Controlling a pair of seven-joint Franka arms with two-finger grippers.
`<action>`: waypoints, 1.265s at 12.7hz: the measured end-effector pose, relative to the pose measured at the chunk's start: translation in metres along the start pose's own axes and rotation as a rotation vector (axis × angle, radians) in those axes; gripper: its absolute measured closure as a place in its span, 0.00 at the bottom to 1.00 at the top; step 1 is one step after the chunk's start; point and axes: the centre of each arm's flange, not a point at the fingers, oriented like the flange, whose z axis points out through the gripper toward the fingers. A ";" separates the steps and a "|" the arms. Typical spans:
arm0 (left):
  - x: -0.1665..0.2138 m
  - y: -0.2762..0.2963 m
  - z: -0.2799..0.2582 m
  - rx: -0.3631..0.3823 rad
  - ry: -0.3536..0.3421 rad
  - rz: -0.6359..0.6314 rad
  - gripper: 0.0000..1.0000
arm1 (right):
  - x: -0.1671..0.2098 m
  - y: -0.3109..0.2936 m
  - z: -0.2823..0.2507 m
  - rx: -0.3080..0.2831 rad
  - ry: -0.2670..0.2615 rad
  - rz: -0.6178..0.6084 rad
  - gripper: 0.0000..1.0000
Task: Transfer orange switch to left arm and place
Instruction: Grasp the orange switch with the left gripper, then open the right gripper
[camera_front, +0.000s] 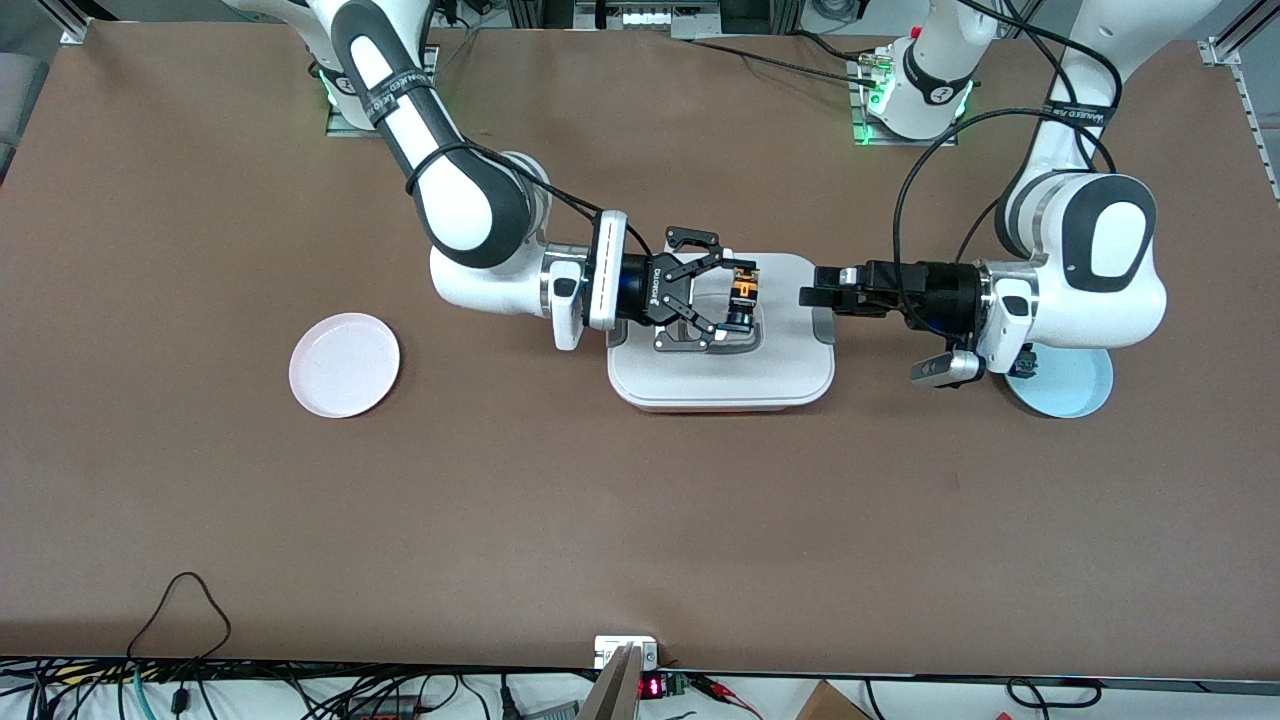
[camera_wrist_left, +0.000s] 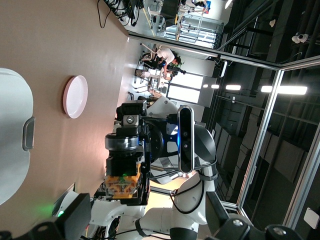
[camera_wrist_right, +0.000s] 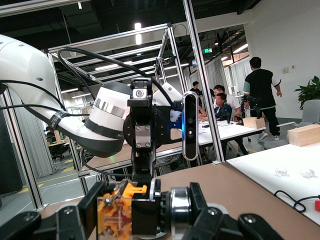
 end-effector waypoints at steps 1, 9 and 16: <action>0.001 -0.003 0.004 0.000 0.004 -0.005 0.00 | 0.000 0.000 0.000 -0.001 -0.001 -0.001 0.28; 0.007 -0.024 0.036 -0.013 0.016 -0.023 0.00 | 0.000 0.000 0.000 -0.002 -0.002 -0.002 0.28; 0.008 -0.036 0.061 -0.062 0.013 -0.055 0.00 | 0.000 0.000 0.000 -0.002 -0.002 -0.002 0.28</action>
